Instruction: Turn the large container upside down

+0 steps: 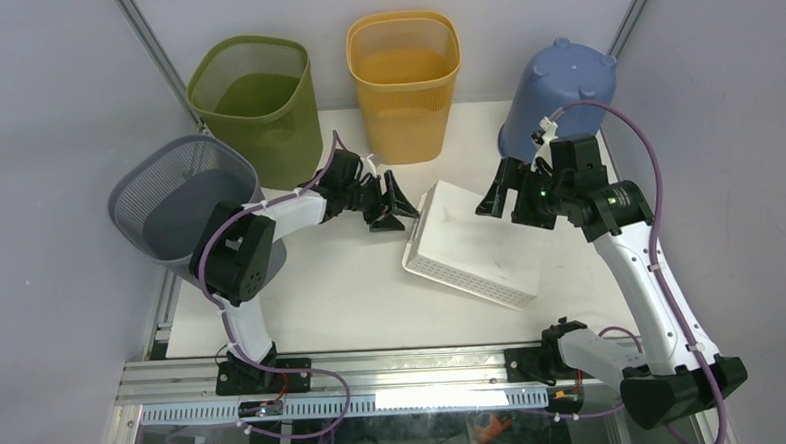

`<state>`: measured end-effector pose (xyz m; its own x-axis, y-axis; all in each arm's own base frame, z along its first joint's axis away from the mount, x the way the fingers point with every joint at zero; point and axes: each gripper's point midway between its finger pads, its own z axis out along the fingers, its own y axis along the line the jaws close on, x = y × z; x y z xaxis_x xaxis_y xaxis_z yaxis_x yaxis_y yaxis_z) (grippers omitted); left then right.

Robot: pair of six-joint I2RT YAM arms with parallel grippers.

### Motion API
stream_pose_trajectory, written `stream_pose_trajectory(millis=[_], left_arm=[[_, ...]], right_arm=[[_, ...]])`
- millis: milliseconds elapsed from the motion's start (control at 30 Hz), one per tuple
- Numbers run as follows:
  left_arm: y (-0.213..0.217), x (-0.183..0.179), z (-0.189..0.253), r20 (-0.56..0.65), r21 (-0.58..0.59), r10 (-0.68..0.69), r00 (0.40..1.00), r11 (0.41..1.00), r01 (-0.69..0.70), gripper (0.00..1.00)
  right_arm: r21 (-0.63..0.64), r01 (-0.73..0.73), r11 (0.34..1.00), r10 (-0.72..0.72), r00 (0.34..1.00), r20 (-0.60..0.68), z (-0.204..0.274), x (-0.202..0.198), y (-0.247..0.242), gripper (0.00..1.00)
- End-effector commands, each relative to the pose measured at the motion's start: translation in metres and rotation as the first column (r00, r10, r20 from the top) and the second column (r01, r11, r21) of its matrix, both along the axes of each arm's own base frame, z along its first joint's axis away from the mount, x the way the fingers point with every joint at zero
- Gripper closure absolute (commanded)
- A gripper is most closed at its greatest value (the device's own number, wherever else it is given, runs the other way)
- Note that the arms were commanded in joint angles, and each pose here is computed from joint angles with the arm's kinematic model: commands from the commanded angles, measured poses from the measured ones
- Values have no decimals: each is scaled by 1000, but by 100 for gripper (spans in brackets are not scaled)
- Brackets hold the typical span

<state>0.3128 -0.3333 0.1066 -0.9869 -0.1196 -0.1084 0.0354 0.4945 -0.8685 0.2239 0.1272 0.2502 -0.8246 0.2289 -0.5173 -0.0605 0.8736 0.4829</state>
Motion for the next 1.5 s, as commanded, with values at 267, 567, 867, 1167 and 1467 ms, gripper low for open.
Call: stream_pose_trajectory(millis=[267, 567, 867, 1167, 1467], left_arm=[[26, 25, 24, 271, 333, -45, 962, 942, -49, 19], [70, 33, 88, 429, 427, 46, 902, 870, -248, 15], [138, 35, 141, 498, 402, 183, 848, 818, -412, 11], [146, 31, 150, 513, 387, 220, 830, 804, -452, 11], [145, 26, 141, 499, 389, 211, 840, 812, -435, 11]], right_arm=[[-3, -57, 998, 57, 998, -11, -12, 11, 10, 12], [-1, -242, 970, 241, 967, -82, -45, -12, 103, 8], [-21, -396, 918, 393, 916, -82, -84, -17, 199, 4], [-95, -191, 977, 186, 981, -57, -115, 34, 235, 4], [-427, 119, 897, -176, 980, -97, -158, 23, 133, 1]])
